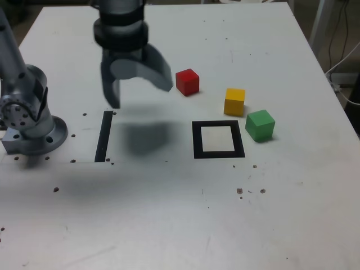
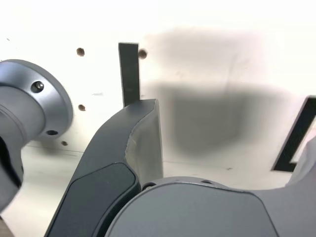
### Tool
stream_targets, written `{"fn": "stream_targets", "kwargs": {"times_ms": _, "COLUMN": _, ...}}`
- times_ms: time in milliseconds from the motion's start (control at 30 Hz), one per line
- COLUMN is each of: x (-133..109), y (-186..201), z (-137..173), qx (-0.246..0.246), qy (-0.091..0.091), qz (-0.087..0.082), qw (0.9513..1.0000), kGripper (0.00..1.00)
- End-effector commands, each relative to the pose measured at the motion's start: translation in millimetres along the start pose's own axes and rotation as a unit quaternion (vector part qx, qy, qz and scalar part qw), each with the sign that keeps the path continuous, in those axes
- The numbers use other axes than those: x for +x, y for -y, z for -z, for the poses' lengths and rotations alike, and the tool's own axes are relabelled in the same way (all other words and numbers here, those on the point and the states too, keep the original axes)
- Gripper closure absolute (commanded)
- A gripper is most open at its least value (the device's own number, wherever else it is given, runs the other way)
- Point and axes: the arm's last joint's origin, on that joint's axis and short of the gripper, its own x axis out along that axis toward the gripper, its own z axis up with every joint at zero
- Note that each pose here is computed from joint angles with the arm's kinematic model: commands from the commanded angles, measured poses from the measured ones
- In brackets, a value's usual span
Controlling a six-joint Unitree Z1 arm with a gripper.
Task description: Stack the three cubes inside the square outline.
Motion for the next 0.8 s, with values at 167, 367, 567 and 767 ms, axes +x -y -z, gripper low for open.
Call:
{"fn": "stream_targets", "kwargs": {"times_ms": 167, "x": 2.8, "y": -22.6, "z": -33.0, "qx": -0.059, "qy": -0.018, "qz": -0.003, "qw": 0.9981, "kGripper": 0.0}}
{"fn": "stream_targets", "kwargs": {"times_ms": 367, "x": 6.3, "y": -43.0, "z": -63.9, "qx": -0.091, "qy": -0.021, "qz": -0.006, "qw": 0.9956, "kGripper": 0.0}}
{"fn": "stream_targets", "kwargs": {"times_ms": 567, "x": 14.7, "y": -60.4, "z": -90.7, "qx": -0.103, "qy": -0.03, "qz": -0.002, "qw": 0.9942, "kGripper": 0.0}}
{"fn": "stream_targets", "kwargs": {"times_ms": 767, "x": 26.7, "y": -73.4, "z": -107.6, "qx": -0.108, "qy": -0.043, "qz": 0.008, "qw": 0.9931, "kGripper": 0.0}}
